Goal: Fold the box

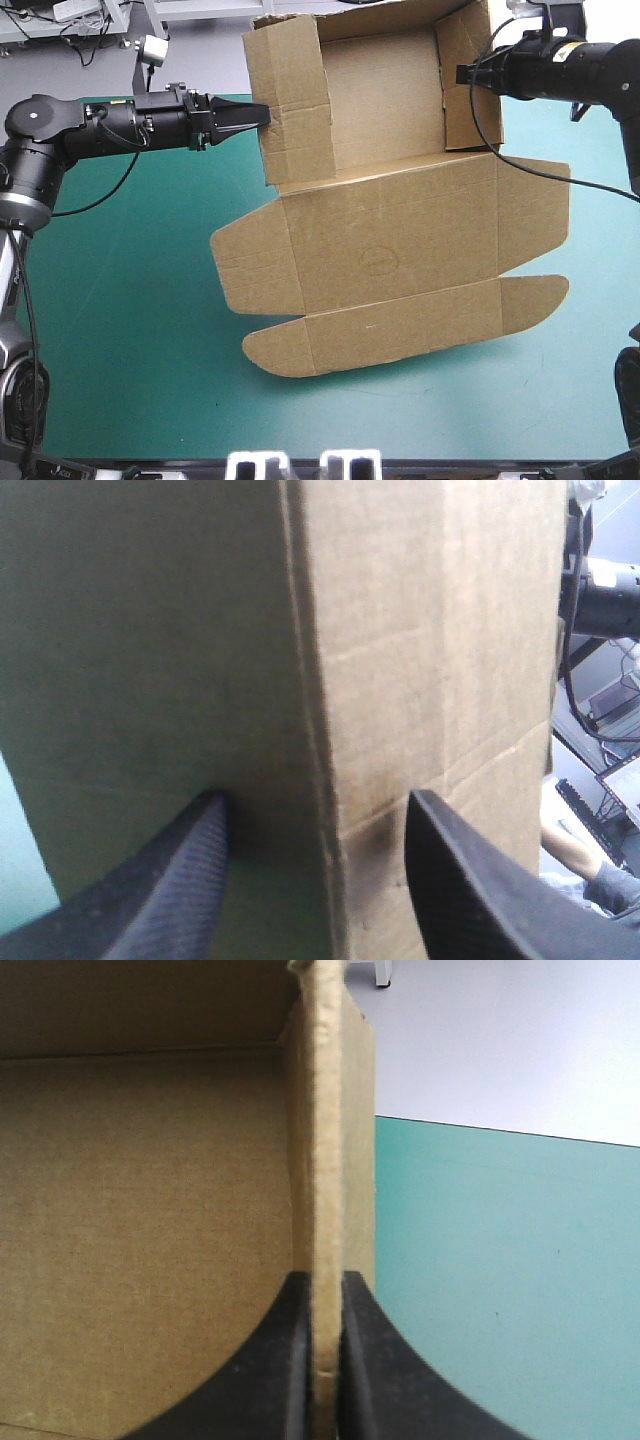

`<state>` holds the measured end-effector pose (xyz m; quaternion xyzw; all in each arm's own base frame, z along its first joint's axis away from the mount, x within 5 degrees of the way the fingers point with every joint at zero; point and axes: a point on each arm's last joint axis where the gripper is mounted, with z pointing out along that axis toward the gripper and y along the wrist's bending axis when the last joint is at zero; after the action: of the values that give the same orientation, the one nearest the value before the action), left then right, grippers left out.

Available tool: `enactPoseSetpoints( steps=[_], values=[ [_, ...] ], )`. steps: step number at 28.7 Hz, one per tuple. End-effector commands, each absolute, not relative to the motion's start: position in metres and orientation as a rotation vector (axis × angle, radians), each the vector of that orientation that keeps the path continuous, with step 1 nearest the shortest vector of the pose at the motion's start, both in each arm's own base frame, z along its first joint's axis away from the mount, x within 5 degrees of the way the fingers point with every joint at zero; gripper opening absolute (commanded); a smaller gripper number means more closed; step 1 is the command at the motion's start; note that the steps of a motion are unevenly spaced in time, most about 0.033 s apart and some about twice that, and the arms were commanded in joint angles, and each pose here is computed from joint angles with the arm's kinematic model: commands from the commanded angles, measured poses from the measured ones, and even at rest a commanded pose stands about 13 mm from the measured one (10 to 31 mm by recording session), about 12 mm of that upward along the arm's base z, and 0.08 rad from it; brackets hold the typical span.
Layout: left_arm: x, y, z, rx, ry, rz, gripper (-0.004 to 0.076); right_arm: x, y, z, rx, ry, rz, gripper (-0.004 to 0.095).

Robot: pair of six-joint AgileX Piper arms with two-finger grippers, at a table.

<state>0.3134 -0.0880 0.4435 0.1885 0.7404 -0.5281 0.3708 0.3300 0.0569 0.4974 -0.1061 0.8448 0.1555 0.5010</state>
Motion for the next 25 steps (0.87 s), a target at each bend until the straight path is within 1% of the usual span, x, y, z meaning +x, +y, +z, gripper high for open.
enactPoseSetpoints(
  steps=[1, 7, 10, 15, 19, 25],
  values=[
    [0.289, -0.093, 0.470, 0.575, 1.804, -1.434, 0.0389, 0.314, 0.057, 0.525, -0.225, 1.903, 0.420, -0.0014],
    [0.296, -0.090, 0.464, 0.553, 1.850, -1.308, 0.0389, 0.312, 0.064, 0.526, -0.260, 1.890, 0.472, -0.0014],
    [0.299, -0.089, 0.464, 0.549, 1.841, -1.262, 0.0389, 0.310, 0.074, 0.525, -0.301, 1.895, 0.455, -0.0014],
    [0.303, -0.086, 0.460, 0.536, 1.877, -1.171, 0.0389, 0.307, 0.089, 0.525, -0.327, 1.896, 0.462, -0.0010],
    [0.310, -0.081, 0.454, 0.469, 1.950, -1.062, 0.0389, 0.304, 0.100, 0.524, -0.346, 1.903, 0.487, -0.0008],
    [0.319, -0.072, 0.447, 0.377, 2.015, -0.912, 0.0389, 0.297, 0.119, 0.522, -0.380, 1.916, 0.478, -0.0006]
  ],
)
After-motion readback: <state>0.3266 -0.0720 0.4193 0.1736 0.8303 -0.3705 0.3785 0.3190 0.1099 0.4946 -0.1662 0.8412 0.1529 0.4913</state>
